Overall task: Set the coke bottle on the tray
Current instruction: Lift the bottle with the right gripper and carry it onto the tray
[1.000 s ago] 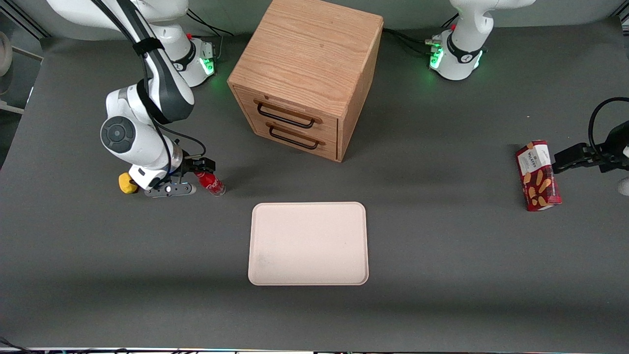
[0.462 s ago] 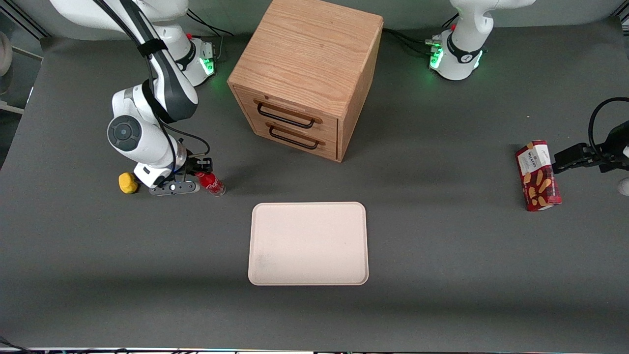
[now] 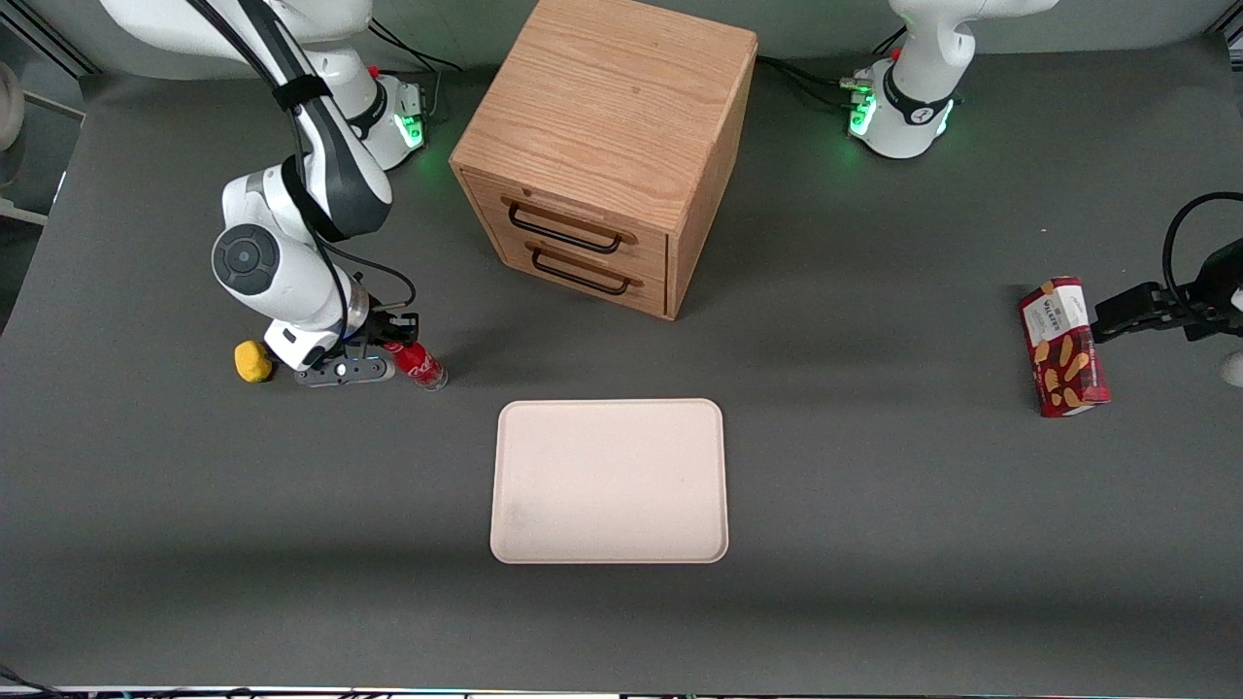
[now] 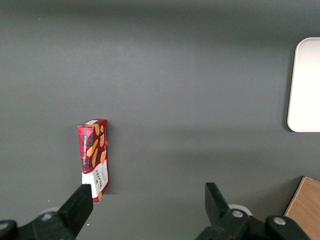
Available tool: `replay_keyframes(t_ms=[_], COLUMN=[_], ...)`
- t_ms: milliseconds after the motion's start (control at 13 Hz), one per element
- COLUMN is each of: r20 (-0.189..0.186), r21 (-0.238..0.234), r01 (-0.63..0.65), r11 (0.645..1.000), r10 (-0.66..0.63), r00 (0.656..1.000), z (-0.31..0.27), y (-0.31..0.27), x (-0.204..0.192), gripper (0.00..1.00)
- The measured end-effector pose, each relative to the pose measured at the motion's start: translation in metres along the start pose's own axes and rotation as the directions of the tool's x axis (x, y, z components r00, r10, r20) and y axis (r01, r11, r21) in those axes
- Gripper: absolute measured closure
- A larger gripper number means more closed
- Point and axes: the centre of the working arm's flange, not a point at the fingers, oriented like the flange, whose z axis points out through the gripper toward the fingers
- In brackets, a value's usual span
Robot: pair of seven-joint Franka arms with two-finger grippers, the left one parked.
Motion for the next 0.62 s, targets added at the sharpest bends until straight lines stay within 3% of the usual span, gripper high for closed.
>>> replay_keyframes(t_ms=[231,615], r20=[-0.024,-0.078], r21=[0.002,0.002], r01=[0.002,0.014], r11=[1.0,1.0], r10=[-0.002,-0.014], r00=[1.0,0.997], z=[-0.017,-0.102], y=[-0.002,-0.01], x=[0.003,0.032], gripper=[0.68,0.68])
